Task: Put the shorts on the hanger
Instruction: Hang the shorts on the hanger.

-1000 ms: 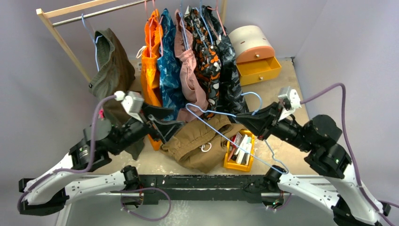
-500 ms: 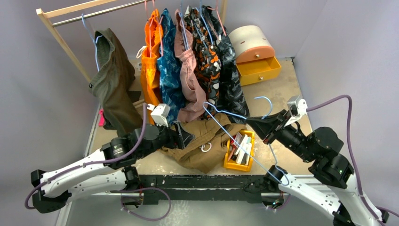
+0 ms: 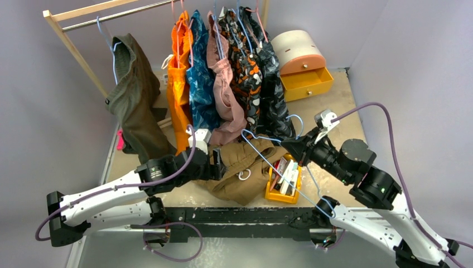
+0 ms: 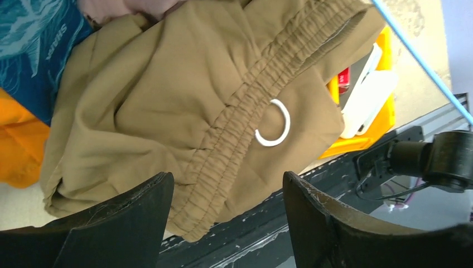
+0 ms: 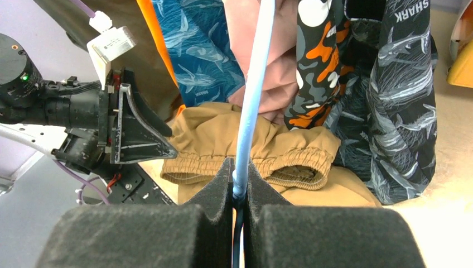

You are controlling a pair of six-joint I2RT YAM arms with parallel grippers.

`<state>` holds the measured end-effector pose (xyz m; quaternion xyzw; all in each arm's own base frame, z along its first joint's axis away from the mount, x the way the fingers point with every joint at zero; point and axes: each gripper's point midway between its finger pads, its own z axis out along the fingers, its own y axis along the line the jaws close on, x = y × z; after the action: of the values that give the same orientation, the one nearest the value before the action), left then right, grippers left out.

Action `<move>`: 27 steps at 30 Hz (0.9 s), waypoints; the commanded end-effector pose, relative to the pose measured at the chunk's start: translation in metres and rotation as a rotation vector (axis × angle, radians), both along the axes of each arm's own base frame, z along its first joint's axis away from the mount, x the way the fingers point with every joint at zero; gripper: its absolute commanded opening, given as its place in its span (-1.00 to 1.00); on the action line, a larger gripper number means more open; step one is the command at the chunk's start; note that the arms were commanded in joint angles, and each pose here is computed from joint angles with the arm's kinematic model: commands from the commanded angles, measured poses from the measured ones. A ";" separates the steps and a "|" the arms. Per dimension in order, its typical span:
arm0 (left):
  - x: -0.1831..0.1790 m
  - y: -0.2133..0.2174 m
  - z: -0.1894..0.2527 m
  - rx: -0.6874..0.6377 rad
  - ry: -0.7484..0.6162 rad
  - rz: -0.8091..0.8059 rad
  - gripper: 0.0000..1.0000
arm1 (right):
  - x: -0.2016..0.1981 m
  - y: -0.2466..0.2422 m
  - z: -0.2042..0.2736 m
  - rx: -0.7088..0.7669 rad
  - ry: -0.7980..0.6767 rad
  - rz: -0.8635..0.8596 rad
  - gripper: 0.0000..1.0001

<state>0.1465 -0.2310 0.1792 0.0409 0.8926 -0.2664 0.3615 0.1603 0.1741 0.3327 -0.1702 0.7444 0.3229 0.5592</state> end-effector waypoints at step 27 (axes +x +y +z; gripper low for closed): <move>-0.036 0.022 -0.077 0.325 -0.046 0.239 0.51 | 0.008 0.011 0.007 0.018 -0.057 0.017 -1.00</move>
<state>0.0900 -0.2034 0.0999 0.0656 0.9363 -0.0521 0.3411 0.1675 0.1814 0.3212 -0.1804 0.7496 0.3130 0.5546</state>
